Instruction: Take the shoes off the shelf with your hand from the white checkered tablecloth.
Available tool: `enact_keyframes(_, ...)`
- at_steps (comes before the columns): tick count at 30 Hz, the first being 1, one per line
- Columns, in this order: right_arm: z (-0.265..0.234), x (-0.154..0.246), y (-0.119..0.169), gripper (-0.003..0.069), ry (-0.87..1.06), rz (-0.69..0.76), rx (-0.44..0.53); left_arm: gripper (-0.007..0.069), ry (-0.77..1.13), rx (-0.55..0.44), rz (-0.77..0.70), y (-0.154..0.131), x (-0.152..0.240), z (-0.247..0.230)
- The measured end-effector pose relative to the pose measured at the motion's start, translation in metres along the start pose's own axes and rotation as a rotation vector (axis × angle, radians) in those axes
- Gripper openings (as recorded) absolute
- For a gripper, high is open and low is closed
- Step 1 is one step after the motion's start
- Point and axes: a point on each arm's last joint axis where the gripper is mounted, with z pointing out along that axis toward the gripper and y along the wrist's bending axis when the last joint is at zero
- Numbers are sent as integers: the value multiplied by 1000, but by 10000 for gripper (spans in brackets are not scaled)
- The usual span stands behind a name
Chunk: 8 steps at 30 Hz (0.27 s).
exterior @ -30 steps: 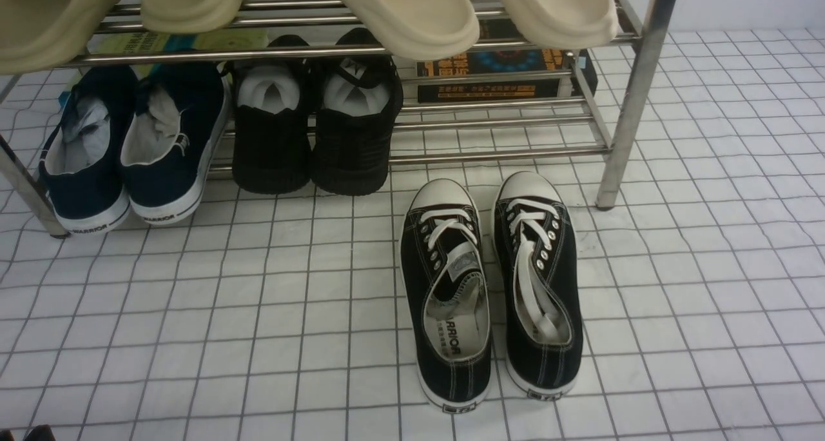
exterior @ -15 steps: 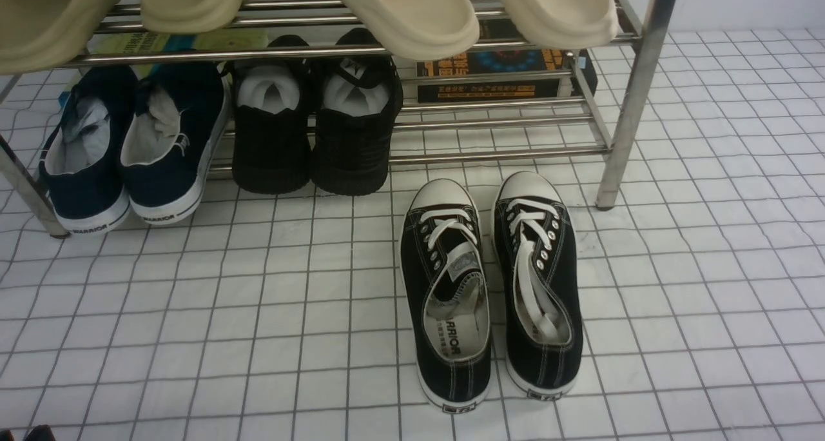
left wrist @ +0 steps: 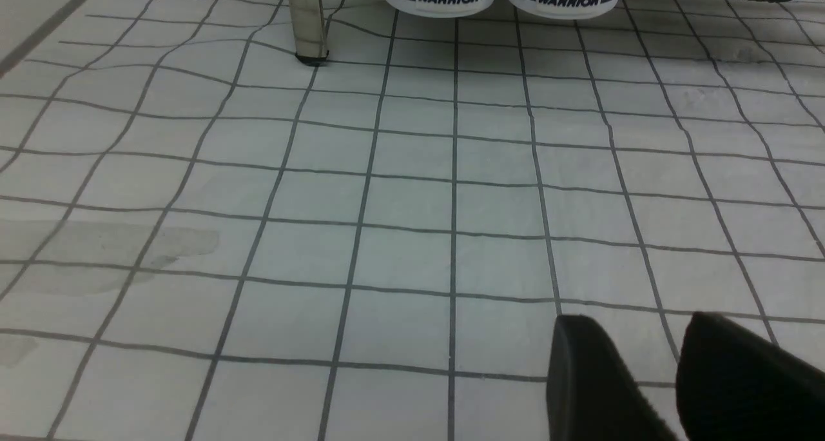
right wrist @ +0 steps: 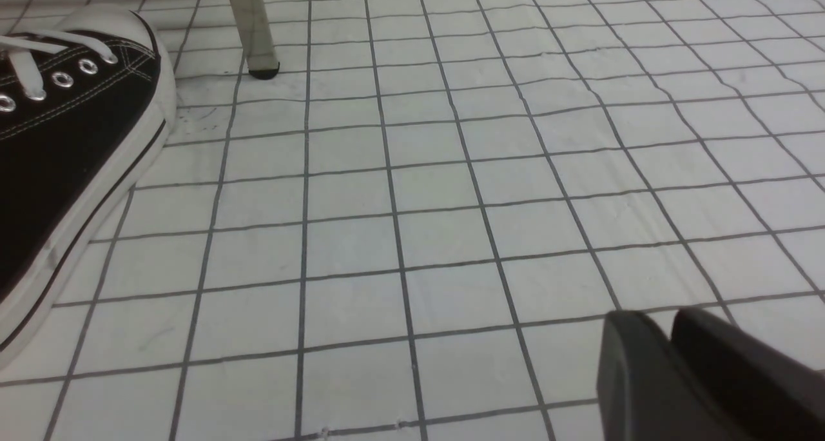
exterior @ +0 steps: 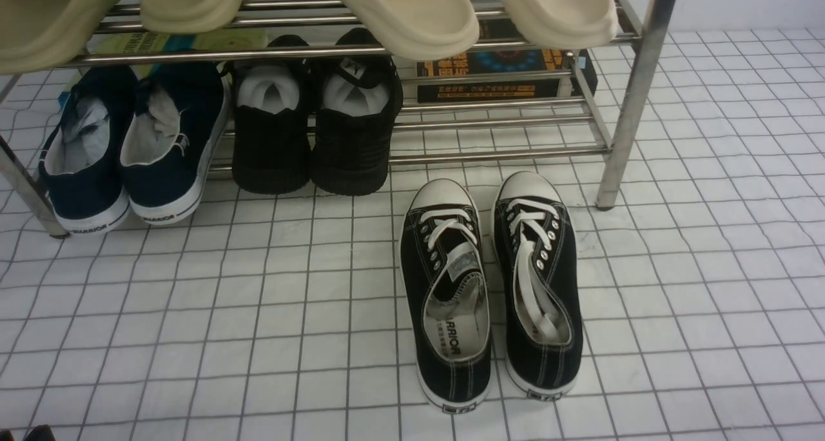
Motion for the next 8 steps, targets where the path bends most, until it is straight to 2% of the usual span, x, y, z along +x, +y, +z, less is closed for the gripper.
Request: enact_keyframes(8, 0, 0, 0, 105, 0, 0, 0, 239, 0, 0, 0, 0, 0, 0)
